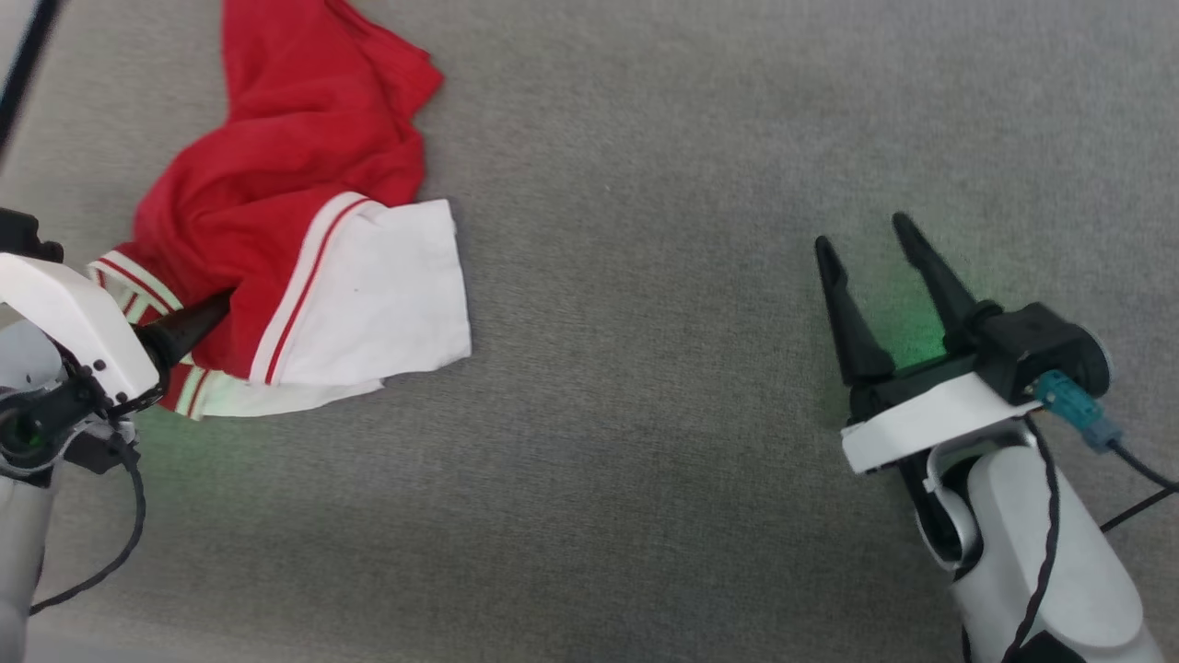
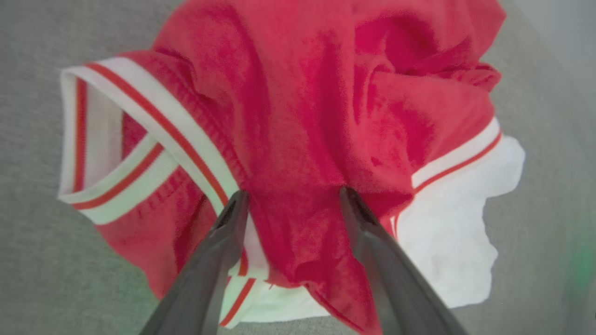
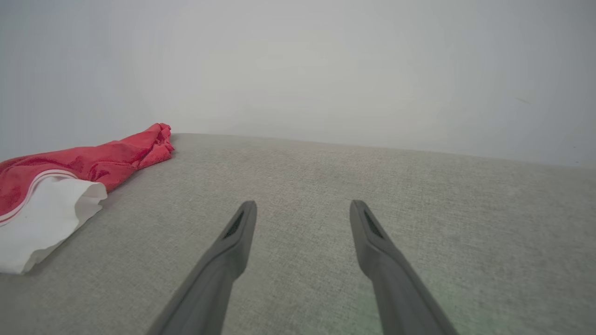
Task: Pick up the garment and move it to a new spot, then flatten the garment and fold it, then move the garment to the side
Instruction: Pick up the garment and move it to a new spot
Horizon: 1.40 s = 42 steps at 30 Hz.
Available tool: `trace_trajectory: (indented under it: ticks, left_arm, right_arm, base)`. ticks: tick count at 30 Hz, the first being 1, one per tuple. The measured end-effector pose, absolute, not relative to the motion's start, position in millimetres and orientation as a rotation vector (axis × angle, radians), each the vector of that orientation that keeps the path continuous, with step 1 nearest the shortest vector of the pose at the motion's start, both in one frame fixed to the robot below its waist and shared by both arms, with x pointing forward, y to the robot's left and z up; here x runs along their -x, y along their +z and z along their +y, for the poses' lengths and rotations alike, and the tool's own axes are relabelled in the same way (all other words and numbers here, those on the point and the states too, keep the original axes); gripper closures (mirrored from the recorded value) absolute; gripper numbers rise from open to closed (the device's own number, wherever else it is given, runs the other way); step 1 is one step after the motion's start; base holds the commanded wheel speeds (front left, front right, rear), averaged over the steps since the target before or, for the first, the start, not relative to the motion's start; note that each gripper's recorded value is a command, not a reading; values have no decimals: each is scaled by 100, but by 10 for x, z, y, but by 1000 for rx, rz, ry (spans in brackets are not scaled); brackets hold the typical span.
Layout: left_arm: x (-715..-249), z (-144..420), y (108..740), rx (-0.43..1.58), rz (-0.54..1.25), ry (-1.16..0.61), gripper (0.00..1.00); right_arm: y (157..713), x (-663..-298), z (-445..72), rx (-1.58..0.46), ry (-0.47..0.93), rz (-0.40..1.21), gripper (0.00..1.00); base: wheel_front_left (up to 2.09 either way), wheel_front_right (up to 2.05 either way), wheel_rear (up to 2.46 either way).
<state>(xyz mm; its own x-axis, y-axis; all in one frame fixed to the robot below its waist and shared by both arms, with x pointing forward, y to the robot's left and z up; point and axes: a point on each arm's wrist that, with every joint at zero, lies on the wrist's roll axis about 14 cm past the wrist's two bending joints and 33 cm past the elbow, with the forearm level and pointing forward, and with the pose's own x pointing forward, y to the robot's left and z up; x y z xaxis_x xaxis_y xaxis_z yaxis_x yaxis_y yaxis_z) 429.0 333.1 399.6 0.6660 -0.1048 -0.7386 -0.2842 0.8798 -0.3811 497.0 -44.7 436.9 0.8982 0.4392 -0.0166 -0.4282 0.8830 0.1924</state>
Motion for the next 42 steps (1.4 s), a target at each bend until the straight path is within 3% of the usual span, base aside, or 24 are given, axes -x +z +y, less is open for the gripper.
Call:
trace_trajectory:
  ticks: [9,10,11,12,20,27,35,42]
  left_arm:
    - [-4402,3195,3605,538,1049,71,1]
    - [-4431,3191,3585,541,1052,71,38]
    - [-4458,3174,3571,550,1052,68,65]
    - [-4488,3152,3565,559,1051,62,100]
    - [-4686,3099,3761,545,909,47,100]
    - [-4980,2865,4467,478,700,-94,100]
    - [-5326,1963,5096,374,567,-406,100]
    - [-5485,793,5376,264,521,-732,100]
  right_arm:
    - [4104,-5127,-592,-179,413,92,0]
    - [4083,-5141,-588,-178,414,94,0]
    - [4068,-5149,-579,-178,415,95,0]
    - [4063,-5155,-573,-179,416,96,0]
    - [4250,-5156,-552,-184,416,58,0]
    - [4536,-5030,-609,-203,391,15,0]
    - [4715,-4866,-994,-221,281,-13,0]
    - [4781,-4677,-1610,-232,113,-28,0]
  base:
    - [0,0,0]
    - [0,0,0]
    - [0,0,0]
    - [0,0,0]
    - [0,0,0]
    - [0,0,0]
    - [0,0,0]
    - [0,0,0]
